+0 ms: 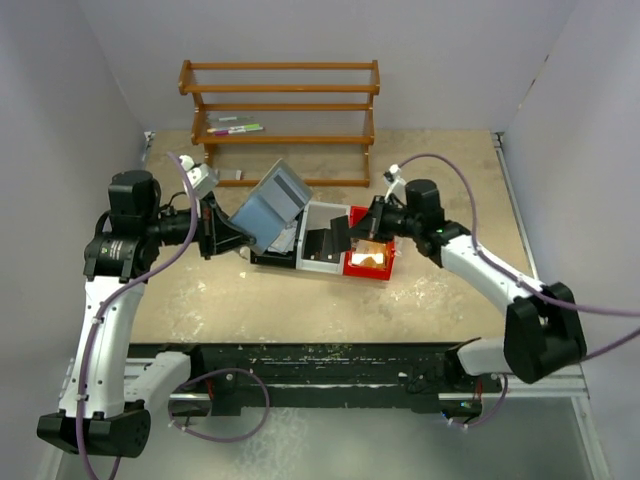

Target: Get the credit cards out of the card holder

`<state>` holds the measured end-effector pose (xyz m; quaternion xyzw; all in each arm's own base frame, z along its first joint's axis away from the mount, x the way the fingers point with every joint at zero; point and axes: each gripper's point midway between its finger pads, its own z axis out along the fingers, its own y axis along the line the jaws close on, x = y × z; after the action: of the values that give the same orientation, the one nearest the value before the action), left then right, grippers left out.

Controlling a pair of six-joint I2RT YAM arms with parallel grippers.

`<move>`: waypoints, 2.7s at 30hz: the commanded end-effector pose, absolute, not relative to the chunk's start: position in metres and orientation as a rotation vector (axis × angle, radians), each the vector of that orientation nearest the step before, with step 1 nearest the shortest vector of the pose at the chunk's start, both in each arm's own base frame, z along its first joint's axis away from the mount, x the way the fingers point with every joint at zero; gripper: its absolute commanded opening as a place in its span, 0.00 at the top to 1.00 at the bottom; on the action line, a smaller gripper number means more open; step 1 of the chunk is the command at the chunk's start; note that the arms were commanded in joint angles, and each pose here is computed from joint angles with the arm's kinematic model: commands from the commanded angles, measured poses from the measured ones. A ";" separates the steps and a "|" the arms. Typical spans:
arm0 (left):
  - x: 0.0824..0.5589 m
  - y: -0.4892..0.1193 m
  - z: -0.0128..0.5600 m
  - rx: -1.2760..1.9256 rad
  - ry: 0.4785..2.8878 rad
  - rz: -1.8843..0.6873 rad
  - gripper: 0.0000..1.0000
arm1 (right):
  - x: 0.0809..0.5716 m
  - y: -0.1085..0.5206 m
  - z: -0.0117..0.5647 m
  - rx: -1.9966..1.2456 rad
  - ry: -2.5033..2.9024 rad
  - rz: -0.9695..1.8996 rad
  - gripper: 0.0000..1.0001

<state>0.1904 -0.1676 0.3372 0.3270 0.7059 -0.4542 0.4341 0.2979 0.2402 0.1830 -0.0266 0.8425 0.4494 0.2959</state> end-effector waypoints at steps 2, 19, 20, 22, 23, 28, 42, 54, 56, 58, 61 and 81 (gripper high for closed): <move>0.177 -0.172 0.365 0.884 1.640 -1.146 1.00 | 0.331 0.271 0.181 0.034 2.170 1.091 1.00; 0.156 -0.178 0.373 0.910 1.607 -1.282 1.00 | 0.366 0.316 0.143 0.038 2.270 0.946 0.63; 0.155 -0.178 0.374 0.913 1.606 -1.289 1.00 | 0.364 0.314 0.149 0.019 2.264 0.938 0.58; 0.153 -0.178 0.375 0.919 1.598 -1.298 1.00 | 0.358 0.309 0.170 -0.026 2.251 0.931 0.48; 0.153 -0.179 0.376 0.922 1.596 -1.303 1.00 | 0.349 0.308 0.183 -0.059 2.246 0.947 0.44; 0.150 -0.179 0.378 0.930 1.587 -1.323 1.00 | 0.315 0.304 0.306 -0.260 1.867 1.202 0.27; 0.147 -0.180 0.379 0.920 1.595 -1.363 1.00 | 0.213 0.296 0.448 -0.683 1.196 1.659 0.01; 0.152 -0.181 0.376 0.900 1.624 -1.392 1.00 | 0.191 0.341 0.445 -0.818 1.199 1.664 0.28; 0.154 -0.181 0.373 0.891 1.636 -1.398 1.00 | 0.195 0.348 0.436 -0.805 1.256 1.654 0.38; 0.156 -0.181 0.371 0.884 1.645 -1.403 1.00 | 0.200 0.353 0.430 -0.798 1.298 1.625 0.51; 0.158 -0.180 0.368 0.877 1.655 -1.395 1.00 | 0.205 0.357 0.422 -0.780 1.342 1.541 0.85; 0.237 -0.157 0.316 0.450 1.963 -1.086 1.00 | 0.176 0.385 0.399 -0.773 1.411 1.607 0.95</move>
<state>0.2122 -0.1660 0.3120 0.2024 0.7736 -0.4764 0.3654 0.2007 0.3747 0.3911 -0.2871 0.5801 0.6247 0.4367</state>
